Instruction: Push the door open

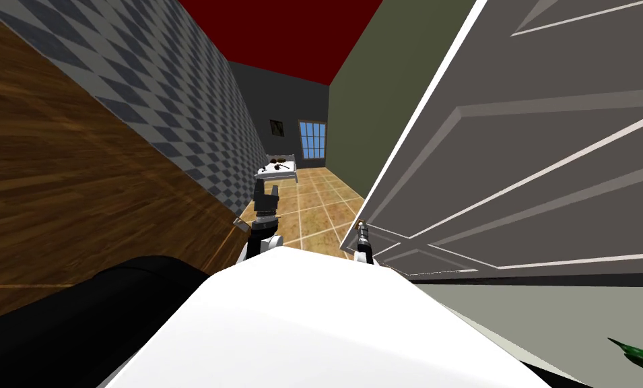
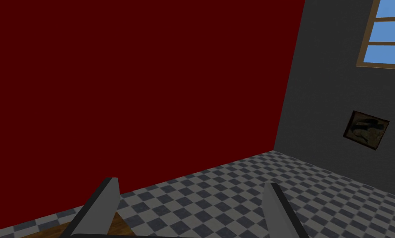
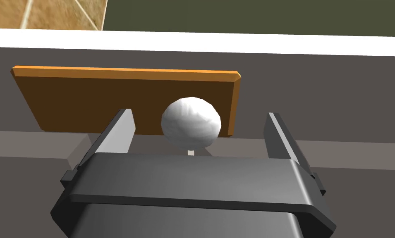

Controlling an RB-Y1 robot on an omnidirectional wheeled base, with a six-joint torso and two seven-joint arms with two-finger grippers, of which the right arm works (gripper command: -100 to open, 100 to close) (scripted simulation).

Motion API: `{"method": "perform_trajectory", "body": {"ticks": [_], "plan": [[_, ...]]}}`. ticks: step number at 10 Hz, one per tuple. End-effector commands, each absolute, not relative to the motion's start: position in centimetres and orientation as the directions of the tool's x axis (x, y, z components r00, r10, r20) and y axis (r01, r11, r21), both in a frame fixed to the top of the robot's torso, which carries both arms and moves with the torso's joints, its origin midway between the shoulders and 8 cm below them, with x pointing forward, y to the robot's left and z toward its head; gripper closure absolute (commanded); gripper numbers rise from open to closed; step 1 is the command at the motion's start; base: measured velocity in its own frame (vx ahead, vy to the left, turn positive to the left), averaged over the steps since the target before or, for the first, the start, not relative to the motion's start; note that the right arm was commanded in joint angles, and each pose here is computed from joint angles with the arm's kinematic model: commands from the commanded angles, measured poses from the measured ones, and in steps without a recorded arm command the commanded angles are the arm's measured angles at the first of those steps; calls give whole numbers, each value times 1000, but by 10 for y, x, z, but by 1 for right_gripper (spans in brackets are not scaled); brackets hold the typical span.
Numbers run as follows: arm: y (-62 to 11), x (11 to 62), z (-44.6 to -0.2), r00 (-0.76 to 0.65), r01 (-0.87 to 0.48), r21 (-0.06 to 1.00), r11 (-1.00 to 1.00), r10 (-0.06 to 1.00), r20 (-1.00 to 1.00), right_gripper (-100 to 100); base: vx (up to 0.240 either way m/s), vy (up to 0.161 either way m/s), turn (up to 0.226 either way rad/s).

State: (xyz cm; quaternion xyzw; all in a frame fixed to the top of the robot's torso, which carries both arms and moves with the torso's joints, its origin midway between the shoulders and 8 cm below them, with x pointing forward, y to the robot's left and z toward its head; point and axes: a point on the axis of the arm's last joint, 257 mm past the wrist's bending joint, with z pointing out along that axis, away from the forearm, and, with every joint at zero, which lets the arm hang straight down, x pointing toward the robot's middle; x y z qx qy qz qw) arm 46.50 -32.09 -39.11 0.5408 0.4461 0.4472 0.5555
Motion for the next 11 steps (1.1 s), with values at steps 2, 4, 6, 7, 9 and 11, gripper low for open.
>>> {"method": "perform_trajectory", "body": {"ticks": [2, 4, 6, 7, 9, 11], "plan": [[-321, 465, -391, 202, -14, 1000, 15, 979, -12, 100, 36, -6, 0], [-321, 465, -391, 202, -14, 1000, 15, 979, -12, 100, -29, 5, 5], [-321, 465, -391, 202, -14, 1000, 15, 979, -12, 100, -10, 3, -2], [-321, 465, -391, 202, -14, 1000, 15, 979, -12, 100, 0, 0, 0], [-335, 463, -392, 230, -7, 1000, 18, 973, -16, 100, 145, 35, -47], [-348, 461, -392, 257, -5, 1000, 19, 966, -17, 100, 191, 43, -51]]}}
